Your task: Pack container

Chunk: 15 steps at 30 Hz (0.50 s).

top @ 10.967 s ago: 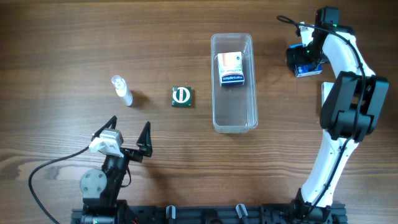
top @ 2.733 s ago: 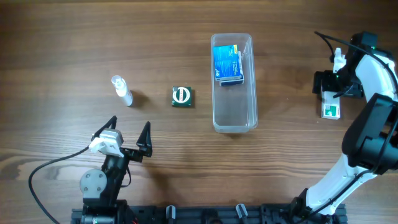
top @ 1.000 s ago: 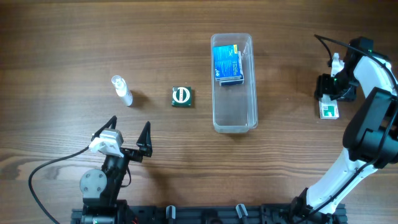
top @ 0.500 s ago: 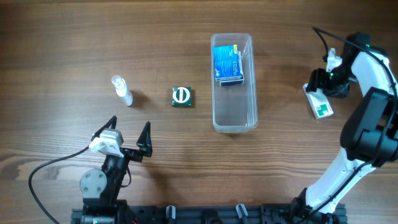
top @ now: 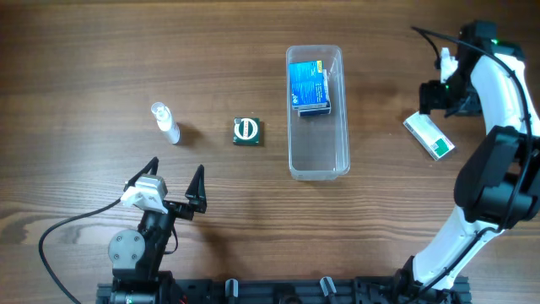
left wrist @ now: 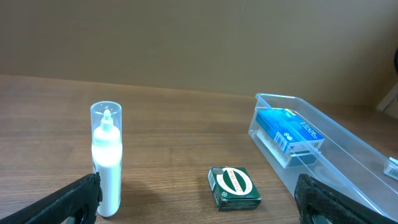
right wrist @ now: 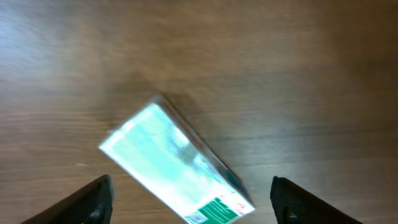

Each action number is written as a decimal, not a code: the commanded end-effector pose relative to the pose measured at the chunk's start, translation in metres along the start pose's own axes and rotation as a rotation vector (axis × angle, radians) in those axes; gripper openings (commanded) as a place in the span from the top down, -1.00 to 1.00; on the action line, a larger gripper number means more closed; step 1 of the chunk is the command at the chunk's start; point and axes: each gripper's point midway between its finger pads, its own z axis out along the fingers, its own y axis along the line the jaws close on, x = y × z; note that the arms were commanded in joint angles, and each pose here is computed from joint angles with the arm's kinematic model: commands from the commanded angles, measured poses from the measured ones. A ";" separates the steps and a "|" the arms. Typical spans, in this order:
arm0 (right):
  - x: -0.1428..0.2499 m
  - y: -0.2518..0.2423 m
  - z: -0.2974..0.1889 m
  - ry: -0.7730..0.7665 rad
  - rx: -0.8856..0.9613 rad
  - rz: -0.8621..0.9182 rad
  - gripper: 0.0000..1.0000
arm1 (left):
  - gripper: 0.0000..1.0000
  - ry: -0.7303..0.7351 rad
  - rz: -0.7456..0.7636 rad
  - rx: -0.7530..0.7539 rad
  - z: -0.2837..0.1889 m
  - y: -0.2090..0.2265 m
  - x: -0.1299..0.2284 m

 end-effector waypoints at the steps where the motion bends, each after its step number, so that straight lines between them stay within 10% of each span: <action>1: 0.014 -0.011 0.007 0.026 0.015 -0.084 -0.81 | -1.00 -0.003 -0.010 -0.015 0.000 0.004 0.001; 15: 0.035 0.011 0.064 0.018 -0.034 -0.404 -0.96 | -0.99 -0.003 -0.010 -0.015 0.000 0.003 0.001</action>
